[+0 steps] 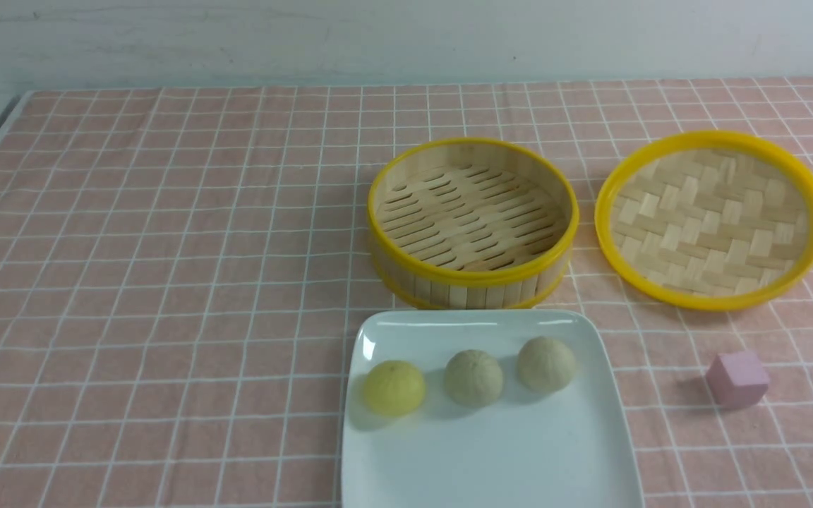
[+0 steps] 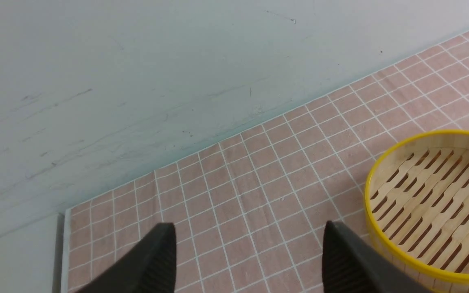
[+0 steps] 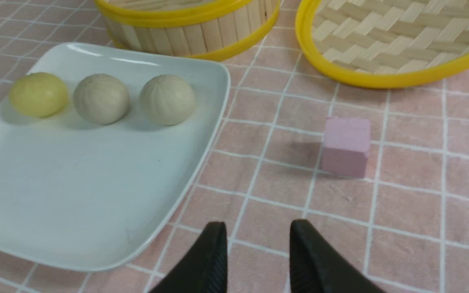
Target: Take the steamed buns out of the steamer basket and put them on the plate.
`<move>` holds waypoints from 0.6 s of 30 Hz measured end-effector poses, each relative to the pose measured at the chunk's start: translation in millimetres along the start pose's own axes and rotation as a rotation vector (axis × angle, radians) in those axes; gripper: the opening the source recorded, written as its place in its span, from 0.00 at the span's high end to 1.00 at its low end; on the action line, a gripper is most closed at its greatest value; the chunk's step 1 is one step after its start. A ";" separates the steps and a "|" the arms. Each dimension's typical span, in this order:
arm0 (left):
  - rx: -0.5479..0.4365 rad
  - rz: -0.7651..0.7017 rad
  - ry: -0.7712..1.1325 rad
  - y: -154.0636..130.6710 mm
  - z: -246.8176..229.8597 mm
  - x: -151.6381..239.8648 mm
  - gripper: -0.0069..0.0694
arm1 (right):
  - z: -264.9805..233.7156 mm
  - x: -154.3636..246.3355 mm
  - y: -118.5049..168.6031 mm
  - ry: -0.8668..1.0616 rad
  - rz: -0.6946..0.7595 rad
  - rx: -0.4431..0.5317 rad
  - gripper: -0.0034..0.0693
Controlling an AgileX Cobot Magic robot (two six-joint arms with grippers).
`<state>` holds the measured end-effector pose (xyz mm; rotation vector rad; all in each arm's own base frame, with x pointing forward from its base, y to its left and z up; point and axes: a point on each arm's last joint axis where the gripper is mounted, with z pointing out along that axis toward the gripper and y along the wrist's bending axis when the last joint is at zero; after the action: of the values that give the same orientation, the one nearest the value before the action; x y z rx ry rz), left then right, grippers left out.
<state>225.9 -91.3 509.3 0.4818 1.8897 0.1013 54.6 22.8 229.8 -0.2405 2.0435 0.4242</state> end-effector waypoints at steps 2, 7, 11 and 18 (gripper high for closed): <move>0.000 -0.004 0.000 0.0 0.0 0.0 0.27 | 0.0 0.1 0.1 0.001 0.003 -0.002 0.62; 0.003 -0.011 0.000 -0.3 0.0 0.0 0.27 | 0.0 0.5 0.3 0.005 0.008 -0.003 0.62; 0.003 -0.012 0.000 -0.3 0.0 0.0 0.27 | 0.0 0.7 -1.5 0.004 0.021 0.022 0.62; 0.013 -0.019 0.000 -1.2 0.0 0.0 0.27 | -1.9 -0.2 -13.0 -0.028 0.110 0.197 0.62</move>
<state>225.6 -92.3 508.9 0.4720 1.8961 0.0766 57.6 10.1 228.3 -0.0026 2.0608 0.2890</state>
